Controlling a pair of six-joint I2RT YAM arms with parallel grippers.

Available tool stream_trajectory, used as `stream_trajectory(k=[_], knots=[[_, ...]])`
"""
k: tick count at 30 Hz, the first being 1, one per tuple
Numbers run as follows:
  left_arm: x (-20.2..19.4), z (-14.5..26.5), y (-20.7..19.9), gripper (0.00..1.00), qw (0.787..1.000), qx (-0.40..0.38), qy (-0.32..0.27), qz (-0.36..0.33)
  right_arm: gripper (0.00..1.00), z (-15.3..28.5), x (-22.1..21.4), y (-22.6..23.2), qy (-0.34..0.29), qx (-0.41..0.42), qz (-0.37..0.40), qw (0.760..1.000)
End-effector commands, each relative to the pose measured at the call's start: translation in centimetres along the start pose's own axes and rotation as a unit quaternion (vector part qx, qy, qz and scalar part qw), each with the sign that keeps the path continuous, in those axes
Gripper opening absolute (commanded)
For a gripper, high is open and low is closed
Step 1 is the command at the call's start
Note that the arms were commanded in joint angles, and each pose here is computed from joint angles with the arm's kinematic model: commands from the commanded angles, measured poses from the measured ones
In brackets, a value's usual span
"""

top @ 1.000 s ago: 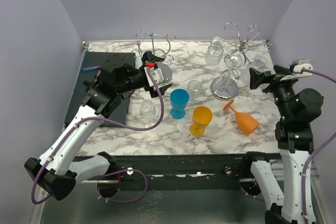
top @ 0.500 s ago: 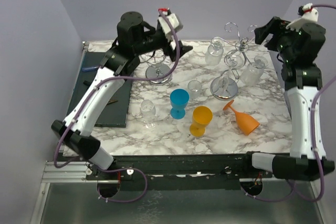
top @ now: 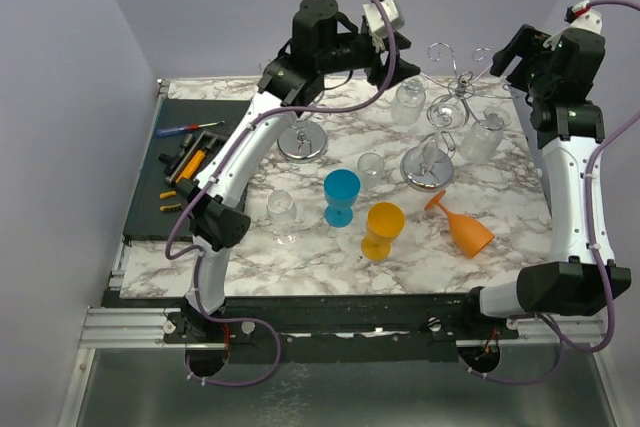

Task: Place the wine glass upside down on the wine glass rack
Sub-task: Adjust the wine rack at the center of the board.

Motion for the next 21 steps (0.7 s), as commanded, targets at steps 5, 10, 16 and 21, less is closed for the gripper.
stream_trajectory(k=[5, 10, 16, 21], knots=[[-0.6, -4.4, -2.2, 0.68, 0.997, -0.068, -0.034, -0.002, 0.81, 0.1, 0.7, -2.5, -0.011, -0.04, -0.008, 0.999], [-2.1, -5.7, -2.1, 0.68, 0.996, -0.076, -0.039, -0.001, 0.76, 0.1, -0.1, -4.0, 0.001, -0.034, -0.025, 0.999], [-3.3, -7.4, -2.3, 0.67, 0.995, -0.08, -0.054, 0.013, 0.68, -0.2, -1.0, -4.7, 0.012, -0.031, -0.043, 0.999], [-4.0, -8.3, -2.4, 0.63, 0.993, -0.083, -0.076, 0.029, 0.65, -0.3, -1.7, -5.4, 0.02, -0.021, -0.063, 0.998]])
Point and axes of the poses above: each gripper's point midway between its finger pads, its own z axis back along the fingers, its own y axis along the line the jaws close on, x = y × z, the point moved 10 cm from there along z, back along the fingers, and after that the axes turned 3 degrees about -z, right-handed, at the moved point
